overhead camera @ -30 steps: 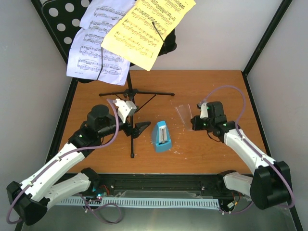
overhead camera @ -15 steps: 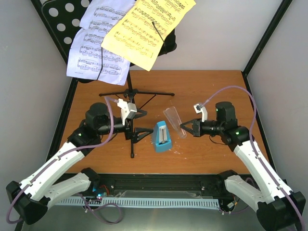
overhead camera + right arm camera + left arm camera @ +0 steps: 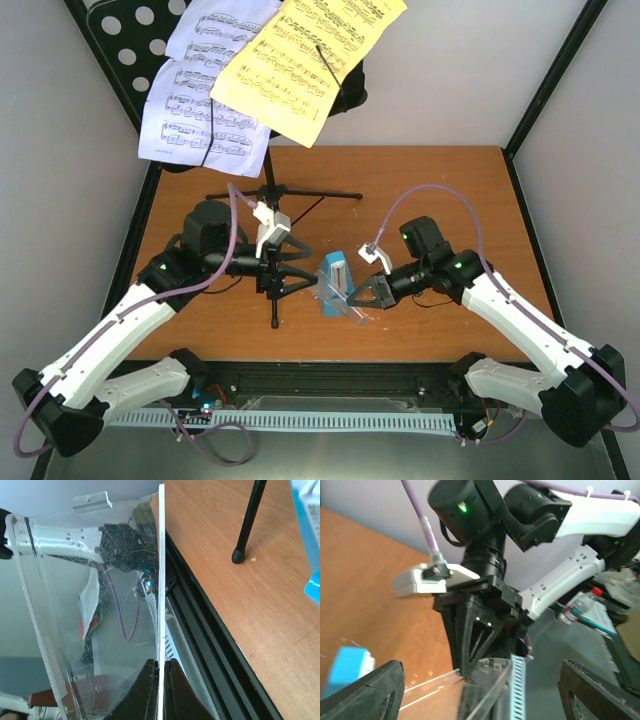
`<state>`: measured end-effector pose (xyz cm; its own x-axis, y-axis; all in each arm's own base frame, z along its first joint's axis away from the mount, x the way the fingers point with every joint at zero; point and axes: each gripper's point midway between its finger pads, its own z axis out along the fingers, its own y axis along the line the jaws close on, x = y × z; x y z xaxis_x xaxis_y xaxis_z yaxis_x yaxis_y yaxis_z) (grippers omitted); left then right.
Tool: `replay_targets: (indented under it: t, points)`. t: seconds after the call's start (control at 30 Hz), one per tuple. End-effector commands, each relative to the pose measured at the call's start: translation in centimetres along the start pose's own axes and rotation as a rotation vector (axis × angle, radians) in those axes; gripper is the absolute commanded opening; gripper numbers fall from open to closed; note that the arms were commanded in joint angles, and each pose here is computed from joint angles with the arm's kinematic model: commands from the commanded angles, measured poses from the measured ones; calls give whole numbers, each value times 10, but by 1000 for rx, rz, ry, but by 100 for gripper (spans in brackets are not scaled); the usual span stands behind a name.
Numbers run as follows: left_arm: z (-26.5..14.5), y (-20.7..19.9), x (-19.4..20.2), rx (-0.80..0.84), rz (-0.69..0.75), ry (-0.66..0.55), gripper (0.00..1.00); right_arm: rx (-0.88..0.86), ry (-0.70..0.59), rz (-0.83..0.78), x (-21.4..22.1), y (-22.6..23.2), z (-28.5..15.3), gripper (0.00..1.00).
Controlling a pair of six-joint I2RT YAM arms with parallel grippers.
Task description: Pack up the instrument practice props
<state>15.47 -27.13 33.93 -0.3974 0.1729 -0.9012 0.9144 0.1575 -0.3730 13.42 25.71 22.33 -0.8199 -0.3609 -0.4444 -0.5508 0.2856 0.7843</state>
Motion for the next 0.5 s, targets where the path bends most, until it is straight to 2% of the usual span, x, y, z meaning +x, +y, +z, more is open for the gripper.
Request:
replay_targets:
  t: [0.0, 0.17, 0.37, 0.47]
  points:
    - [5, -12, 31, 131, -87, 109, 81, -51, 91, 6, 18, 3, 9, 3]
    - [11, -9, 45, 171, -114, 159, 57, -60, 140, 24, 27, -1, 15, 3]
    - [15, -6, 60, 189, -141, 200, 40, -88, 164, 26, 32, 1, 17, 3]
    - [15, -10, 61, 219, -142, 199, 36, -91, 173, 29, 34, 1, 18, 3]
